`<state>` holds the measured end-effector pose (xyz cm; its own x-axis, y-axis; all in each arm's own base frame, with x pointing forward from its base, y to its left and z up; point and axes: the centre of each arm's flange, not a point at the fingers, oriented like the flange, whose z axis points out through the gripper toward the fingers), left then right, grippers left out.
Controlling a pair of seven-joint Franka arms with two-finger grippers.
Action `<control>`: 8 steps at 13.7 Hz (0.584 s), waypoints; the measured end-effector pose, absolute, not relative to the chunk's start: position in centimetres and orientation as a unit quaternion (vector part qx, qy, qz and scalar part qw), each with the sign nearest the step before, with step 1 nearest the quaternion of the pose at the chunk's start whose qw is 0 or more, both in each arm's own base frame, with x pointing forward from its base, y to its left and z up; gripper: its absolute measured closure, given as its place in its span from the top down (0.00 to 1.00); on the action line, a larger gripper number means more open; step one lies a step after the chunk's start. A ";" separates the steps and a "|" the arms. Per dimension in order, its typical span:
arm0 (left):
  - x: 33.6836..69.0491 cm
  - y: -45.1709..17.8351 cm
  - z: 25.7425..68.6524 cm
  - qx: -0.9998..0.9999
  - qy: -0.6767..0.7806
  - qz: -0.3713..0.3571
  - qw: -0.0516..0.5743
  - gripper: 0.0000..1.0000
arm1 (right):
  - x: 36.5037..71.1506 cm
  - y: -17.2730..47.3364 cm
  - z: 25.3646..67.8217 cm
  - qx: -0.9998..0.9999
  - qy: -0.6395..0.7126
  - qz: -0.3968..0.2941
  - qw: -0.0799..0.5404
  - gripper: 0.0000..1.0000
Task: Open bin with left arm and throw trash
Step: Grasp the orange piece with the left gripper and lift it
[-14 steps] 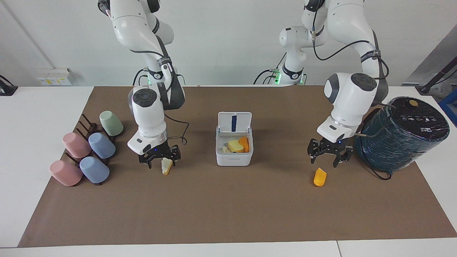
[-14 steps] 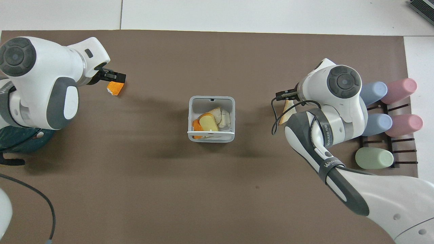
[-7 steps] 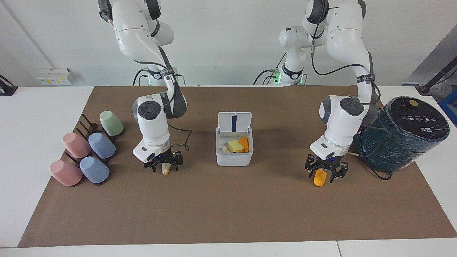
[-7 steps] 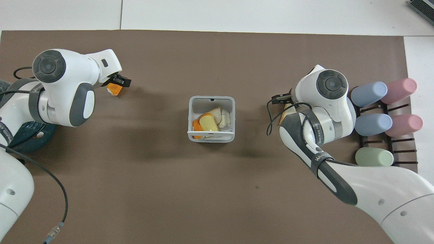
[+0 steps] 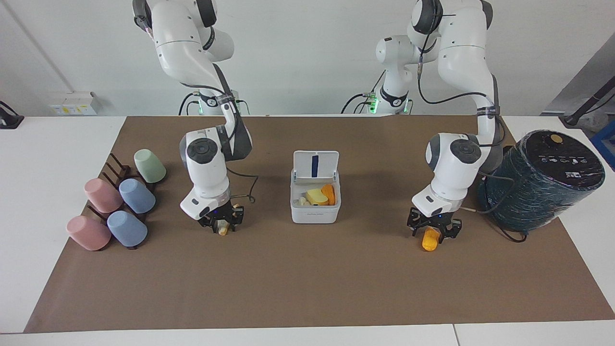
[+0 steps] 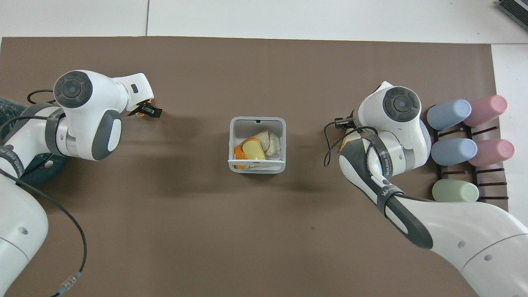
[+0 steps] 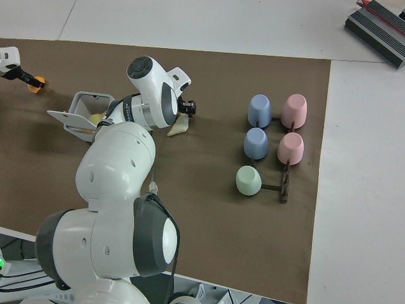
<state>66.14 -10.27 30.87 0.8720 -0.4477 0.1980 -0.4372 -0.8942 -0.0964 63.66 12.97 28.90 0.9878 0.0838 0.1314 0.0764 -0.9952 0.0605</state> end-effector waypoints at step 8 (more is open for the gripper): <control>66.0 -10.4 30.7 -0.964 0.243 -0.096 0.037 0.42 | 64.4 13.4 31.1 0.997 0.016 0.072 0.007 0.09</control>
